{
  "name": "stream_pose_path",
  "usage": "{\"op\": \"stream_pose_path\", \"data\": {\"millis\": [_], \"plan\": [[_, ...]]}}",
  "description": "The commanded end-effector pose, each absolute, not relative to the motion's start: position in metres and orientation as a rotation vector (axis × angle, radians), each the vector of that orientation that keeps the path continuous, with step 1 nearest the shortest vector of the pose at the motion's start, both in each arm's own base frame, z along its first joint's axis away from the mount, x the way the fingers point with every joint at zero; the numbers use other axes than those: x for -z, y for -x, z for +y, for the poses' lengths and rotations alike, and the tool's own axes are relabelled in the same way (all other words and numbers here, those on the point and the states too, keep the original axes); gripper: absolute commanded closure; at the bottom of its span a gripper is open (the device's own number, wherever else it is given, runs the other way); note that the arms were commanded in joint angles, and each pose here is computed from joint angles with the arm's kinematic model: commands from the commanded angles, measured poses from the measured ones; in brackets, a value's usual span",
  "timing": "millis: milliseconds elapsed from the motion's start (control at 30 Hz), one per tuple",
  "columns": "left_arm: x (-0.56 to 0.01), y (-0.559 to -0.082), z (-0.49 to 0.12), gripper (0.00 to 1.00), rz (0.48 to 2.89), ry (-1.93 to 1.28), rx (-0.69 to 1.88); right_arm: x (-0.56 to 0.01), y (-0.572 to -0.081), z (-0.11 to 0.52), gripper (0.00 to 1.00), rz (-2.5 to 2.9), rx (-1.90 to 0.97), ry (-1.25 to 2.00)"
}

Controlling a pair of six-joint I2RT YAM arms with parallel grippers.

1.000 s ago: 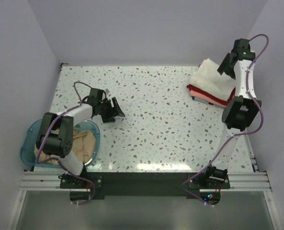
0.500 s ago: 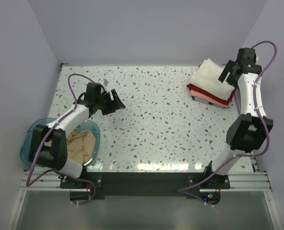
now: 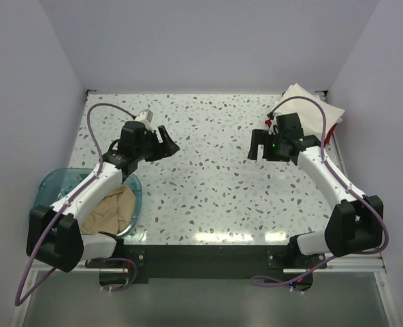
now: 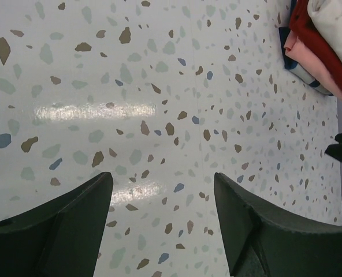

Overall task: Fold and stack the t-shirts
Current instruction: Reset both grippers

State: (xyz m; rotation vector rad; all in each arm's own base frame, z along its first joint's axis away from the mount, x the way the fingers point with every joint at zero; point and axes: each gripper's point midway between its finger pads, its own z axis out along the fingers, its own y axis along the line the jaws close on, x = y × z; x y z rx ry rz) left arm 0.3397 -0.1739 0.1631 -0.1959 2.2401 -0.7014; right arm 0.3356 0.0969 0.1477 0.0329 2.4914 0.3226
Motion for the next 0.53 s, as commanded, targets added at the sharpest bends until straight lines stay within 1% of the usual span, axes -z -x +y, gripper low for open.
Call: {"op": "stream_pose_path", "data": {"millis": [0, 200, 400, 500], "plan": [[-0.18, -0.346, -0.163, 0.24, 2.132, 0.252, 0.643, -0.157, -0.327, 0.135, 0.01, 2.4, -0.492, 0.071], [-0.185, -0.338, -0.145, 0.25, 2.101, 0.305, 0.558, -0.135, -0.304, 0.156, 0.01, 2.438, -0.555, 0.129], [-0.184, -0.325, -0.128, 0.25, 2.097, 0.348, 0.488, -0.131, -0.3, 0.157, 0.01, 2.452, -0.549, 0.136], [-0.179, -0.318, -0.113, 0.25, 2.118, 0.431, 0.413, -0.13, -0.3, 0.157, 0.01, 2.459, -0.552, 0.133]]}}
